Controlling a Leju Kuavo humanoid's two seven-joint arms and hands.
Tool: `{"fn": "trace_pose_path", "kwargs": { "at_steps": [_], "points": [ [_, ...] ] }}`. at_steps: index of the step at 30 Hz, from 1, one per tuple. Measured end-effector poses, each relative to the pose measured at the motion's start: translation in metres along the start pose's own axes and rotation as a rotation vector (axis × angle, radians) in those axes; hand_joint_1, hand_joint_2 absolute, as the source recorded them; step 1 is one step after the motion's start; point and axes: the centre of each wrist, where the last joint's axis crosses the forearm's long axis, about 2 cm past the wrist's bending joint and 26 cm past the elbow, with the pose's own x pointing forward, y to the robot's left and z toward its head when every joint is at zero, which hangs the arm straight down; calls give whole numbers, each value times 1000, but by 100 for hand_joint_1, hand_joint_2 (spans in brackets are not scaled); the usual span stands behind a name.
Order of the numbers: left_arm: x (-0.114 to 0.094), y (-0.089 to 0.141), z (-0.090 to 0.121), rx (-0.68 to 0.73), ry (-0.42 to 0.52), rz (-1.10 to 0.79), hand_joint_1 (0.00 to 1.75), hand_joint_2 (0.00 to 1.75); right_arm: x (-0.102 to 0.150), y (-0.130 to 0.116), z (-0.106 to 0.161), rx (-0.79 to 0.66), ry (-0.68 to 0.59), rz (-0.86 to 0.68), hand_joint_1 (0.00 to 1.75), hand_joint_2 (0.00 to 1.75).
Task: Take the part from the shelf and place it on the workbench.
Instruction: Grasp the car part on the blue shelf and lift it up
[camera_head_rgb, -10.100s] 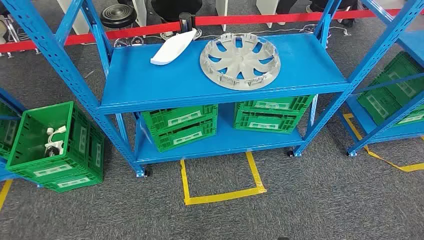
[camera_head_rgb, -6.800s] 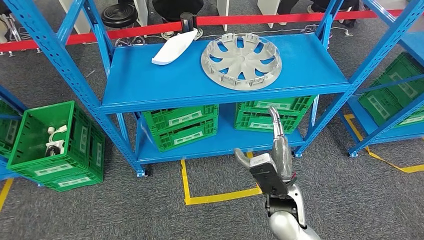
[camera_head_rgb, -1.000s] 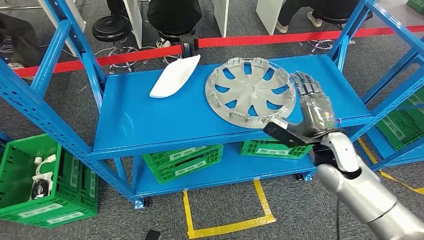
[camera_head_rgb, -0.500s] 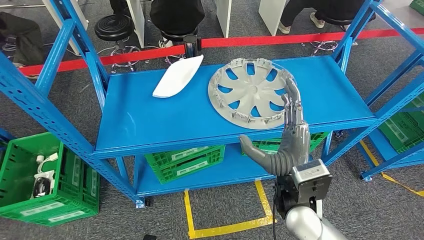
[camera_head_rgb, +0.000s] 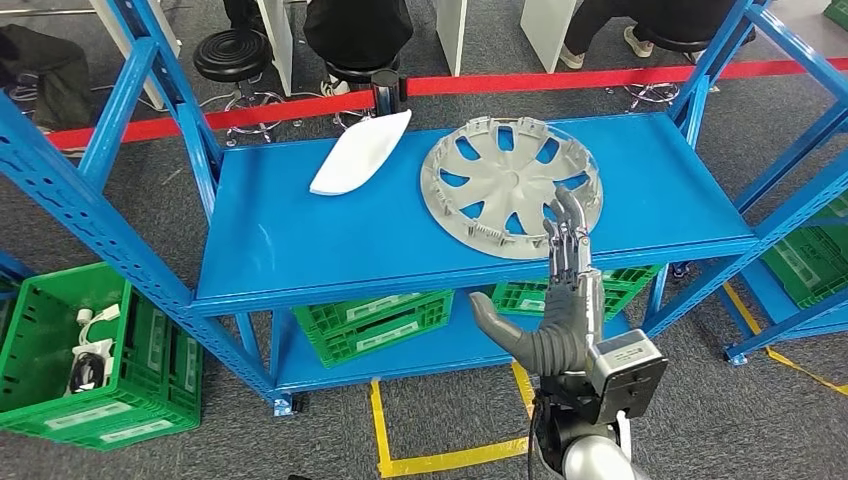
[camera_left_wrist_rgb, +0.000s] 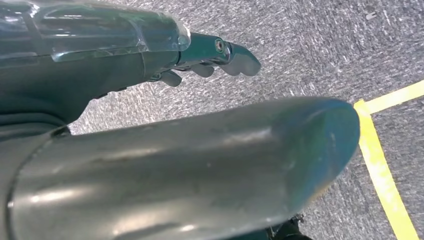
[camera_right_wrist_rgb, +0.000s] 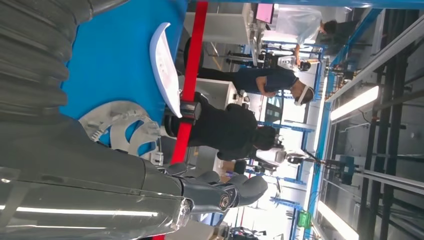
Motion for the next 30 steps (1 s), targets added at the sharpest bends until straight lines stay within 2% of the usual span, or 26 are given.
{"fn": "trace_pose_path", "kwargs": {
  "at_steps": [30],
  "points": [
    [-3, -2, 1, 0, 15, 9, 0, 0, -2, 5, 7, 31, 69, 15, 0, 175]
  ]
}}
